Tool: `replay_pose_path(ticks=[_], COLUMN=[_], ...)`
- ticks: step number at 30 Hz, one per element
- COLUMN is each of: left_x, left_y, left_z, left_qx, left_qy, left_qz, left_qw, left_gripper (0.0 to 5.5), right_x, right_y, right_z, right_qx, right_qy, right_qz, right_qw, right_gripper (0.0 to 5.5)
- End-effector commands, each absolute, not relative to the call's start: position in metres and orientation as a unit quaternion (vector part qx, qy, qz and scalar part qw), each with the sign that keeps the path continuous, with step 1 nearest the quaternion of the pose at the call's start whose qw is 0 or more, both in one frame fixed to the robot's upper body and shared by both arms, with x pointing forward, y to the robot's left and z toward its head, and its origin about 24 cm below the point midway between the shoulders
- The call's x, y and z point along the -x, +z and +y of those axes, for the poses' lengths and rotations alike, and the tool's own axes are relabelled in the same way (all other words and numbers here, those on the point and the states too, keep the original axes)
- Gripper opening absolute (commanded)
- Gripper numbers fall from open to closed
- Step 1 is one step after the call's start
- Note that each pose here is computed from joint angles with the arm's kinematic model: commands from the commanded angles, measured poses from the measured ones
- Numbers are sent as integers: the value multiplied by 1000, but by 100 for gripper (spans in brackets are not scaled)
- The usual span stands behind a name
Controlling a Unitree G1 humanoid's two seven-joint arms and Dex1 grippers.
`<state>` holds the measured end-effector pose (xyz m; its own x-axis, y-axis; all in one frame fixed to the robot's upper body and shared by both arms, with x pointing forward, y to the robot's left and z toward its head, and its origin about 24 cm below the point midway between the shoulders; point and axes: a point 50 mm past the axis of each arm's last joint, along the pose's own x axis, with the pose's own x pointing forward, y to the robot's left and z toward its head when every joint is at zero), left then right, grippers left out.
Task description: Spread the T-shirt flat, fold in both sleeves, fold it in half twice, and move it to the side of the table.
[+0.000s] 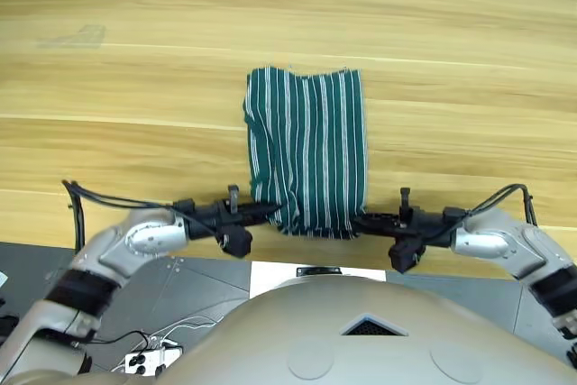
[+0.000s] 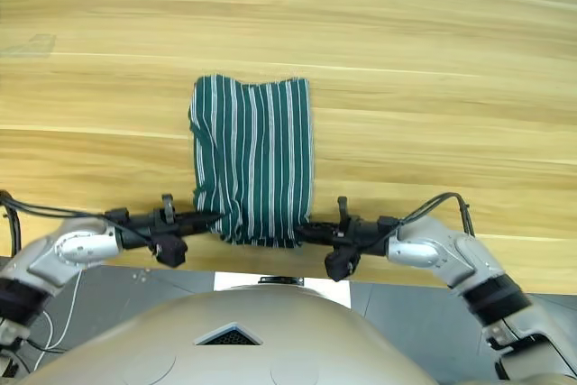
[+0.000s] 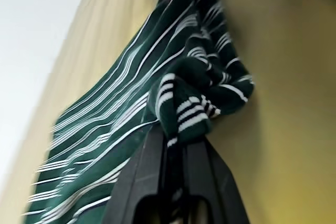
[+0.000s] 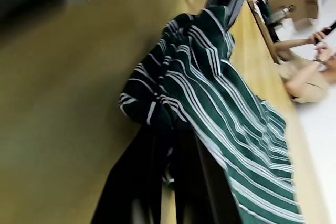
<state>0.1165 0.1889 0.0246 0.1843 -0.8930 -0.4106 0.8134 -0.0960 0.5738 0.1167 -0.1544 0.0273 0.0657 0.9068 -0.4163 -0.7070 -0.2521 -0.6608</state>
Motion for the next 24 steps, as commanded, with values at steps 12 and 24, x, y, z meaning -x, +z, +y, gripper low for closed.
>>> replay_pose_path(ticks=[12, 24], left_x=[-181, -252], left_y=[45, 20], left_z=[213, 195], left_qx=[-222, -102], left_qy=[-467, -371], left_qz=[-24, 37], left_qw=[855, 922], left_gripper=[9, 9], right_x=[-202, -263], right_y=[68, 27], right_z=[-152, -131], right_qx=[308, 278], right_qy=[513, 415], right_qz=[-111, -62], right_qw=[794, 864], right_gripper=[11, 78])
